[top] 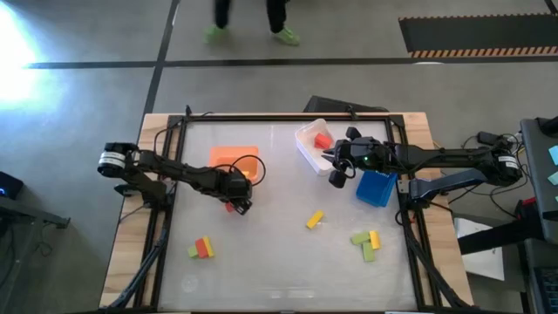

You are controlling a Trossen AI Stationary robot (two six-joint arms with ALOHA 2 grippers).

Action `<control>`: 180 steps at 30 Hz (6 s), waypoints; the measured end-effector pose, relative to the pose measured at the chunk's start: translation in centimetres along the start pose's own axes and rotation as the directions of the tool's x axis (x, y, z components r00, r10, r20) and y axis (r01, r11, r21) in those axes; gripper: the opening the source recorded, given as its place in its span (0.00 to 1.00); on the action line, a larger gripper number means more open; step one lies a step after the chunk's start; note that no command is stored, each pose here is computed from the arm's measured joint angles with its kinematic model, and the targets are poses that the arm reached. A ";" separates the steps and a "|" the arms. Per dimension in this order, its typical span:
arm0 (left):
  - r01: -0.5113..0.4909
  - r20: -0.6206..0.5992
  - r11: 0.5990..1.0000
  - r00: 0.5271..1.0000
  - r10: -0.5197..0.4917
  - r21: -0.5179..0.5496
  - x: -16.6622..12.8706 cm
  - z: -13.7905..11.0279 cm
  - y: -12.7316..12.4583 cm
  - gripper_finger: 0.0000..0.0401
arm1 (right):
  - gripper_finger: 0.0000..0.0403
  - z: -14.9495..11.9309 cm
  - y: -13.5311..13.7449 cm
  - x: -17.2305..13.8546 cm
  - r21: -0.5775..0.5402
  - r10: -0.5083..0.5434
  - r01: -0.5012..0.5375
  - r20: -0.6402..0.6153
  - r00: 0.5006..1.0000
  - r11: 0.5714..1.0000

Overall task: Sort & place blocks by color
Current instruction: Put the green block into the blue bin

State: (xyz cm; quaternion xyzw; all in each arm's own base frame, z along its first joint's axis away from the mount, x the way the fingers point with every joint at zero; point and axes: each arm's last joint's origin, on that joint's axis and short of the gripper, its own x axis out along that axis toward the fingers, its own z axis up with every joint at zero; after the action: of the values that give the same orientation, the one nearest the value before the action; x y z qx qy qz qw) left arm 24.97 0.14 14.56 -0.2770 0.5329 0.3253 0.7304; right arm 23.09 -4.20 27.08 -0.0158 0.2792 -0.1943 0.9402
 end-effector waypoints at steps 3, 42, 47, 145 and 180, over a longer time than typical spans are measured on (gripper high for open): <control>0.000 0.000 1.000 1.000 0.000 0.011 -0.1 0.0 0.0 0.15 | 0.13 0.0 0.0 0.0 0.000 0.000 0.000 0.000 1.000 1.000; 0.667 0.627 0.591 0.232 -0.744 0.454 -14.2 6.0 -2.7 0.15 | 0.45 1.8 5.8 4.4 -0.626 0.297 0.236 0.624 0.723 0.743; 0.693 0.634 0.585 0.237 -0.736 0.421 -14.0 6.2 -2.5 0.15 | 0.63 3.0 6.1 4.8 -0.634 0.294 0.268 0.638 0.711 0.726; 0.634 0.683 0.632 0.215 -0.698 0.446 -14.7 7.0 -1.3 0.37 | 0.39 5.3 7.4 8.7 -0.661 0.278 0.301 0.622 0.732 0.687; 0.266 0.688 0.826 0.458 -0.562 0.497 -14.3 5.9 1.4 0.37 | 0.39 -3.7 -0.4 -4.6 0.392 -0.230 0.469 -0.520 0.823 0.791</control>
State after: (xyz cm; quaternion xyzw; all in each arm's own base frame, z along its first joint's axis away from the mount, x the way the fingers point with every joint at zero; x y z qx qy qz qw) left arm 24.26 2.82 29.83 -0.0969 0.0963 0.1331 0.9816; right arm 17.45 -2.59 26.44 0.2223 0.4180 -0.4338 0.7666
